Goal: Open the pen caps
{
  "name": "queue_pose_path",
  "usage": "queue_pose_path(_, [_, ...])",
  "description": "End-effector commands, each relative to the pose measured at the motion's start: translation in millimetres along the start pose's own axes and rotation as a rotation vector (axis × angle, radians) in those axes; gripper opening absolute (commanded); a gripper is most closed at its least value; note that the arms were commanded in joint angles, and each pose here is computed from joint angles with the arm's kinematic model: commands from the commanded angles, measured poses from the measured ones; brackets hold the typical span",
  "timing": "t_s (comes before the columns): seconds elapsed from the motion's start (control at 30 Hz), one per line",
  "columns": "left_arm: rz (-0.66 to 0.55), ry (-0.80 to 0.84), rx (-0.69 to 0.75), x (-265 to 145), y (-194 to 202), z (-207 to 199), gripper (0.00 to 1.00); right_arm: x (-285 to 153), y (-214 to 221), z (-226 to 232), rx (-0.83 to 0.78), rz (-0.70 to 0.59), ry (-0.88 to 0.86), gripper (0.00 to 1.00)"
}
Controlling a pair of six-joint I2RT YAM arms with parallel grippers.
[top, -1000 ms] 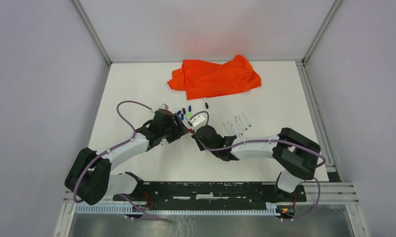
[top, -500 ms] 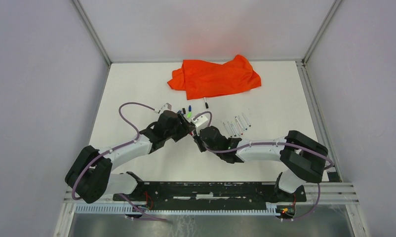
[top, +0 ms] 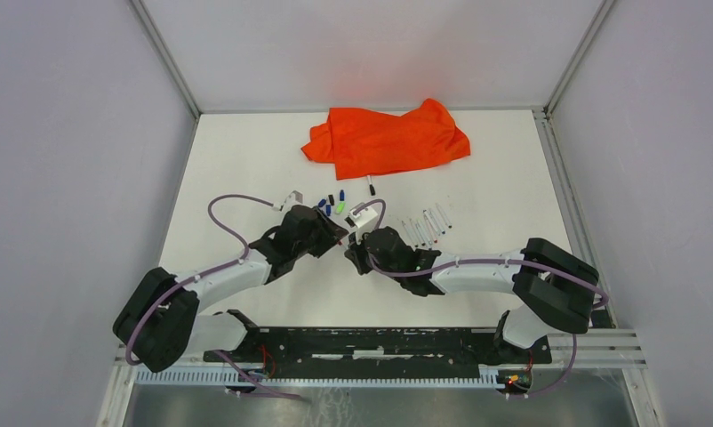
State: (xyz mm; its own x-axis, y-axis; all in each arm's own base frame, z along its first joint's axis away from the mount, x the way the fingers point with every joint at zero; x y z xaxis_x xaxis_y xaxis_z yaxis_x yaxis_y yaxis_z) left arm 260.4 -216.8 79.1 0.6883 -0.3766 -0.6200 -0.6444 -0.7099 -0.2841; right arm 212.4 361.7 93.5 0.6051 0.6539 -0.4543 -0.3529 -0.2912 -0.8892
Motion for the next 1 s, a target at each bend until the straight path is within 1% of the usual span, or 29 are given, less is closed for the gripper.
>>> queue_pose_path(0.0, [-0.047,0.077,-0.046,-6,-8,-21,0.5,-3,-11,9,0.027,-0.049,-0.038,0.0])
queue_pose_path(0.13, [-0.051,0.082,-0.046,-7,-8,-22,0.39,-2,-9,9,0.029,-0.048,-0.04,0.0])
queue_pose_path(0.3, [-0.051,0.084,-0.039,-8,-7,-22,0.17,-3,-9,8,0.028,-0.049,-0.036,0.0])
queue_pose_path(0.43, [-0.051,0.09,-0.033,-8,-7,-23,0.03,-4,-10,6,0.026,-0.054,-0.029,0.0])
queue_pose_path(0.53, [-0.054,0.102,-0.025,-10,-8,-24,0.02,-4,-9,7,0.017,-0.053,-0.036,0.0])
queue_pose_path(0.57, [-0.055,0.109,-0.019,-10,-8,-26,0.02,-4,-9,8,0.011,-0.054,-0.042,0.01])
queue_pose_path(0.67, [-0.049,0.131,0.019,-11,-8,-32,0.02,-3,-8,10,-0.002,-0.05,-0.054,0.15])
queue_pose_path(0.73, [-0.04,0.142,0.044,-12,-7,-36,0.02,-2,-8,12,-0.009,-0.047,-0.065,0.19])
queue_pose_path(0.83, [-0.028,0.155,0.063,-12,-6,-41,0.02,1,-8,14,-0.014,-0.039,-0.072,0.22])
queue_pose_path(0.97, [-0.016,0.167,0.073,-12,-5,-45,0.02,3,-6,13,-0.018,-0.031,-0.07,0.23])
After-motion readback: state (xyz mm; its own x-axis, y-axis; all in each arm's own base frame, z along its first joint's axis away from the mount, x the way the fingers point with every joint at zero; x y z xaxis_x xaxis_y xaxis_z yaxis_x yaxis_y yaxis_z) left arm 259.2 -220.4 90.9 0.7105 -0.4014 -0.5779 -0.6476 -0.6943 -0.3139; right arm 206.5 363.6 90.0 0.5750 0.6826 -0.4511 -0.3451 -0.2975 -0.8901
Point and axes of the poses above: each gripper's point midway between its finger pads, its own x axis out along the fingers, its own z axis along the line the jaws close on, y = z × x, the point moved 1 cm from there along -x, back along the fingers, and after that the axes turned 8 degrees about -x, right-handed, at the moved point
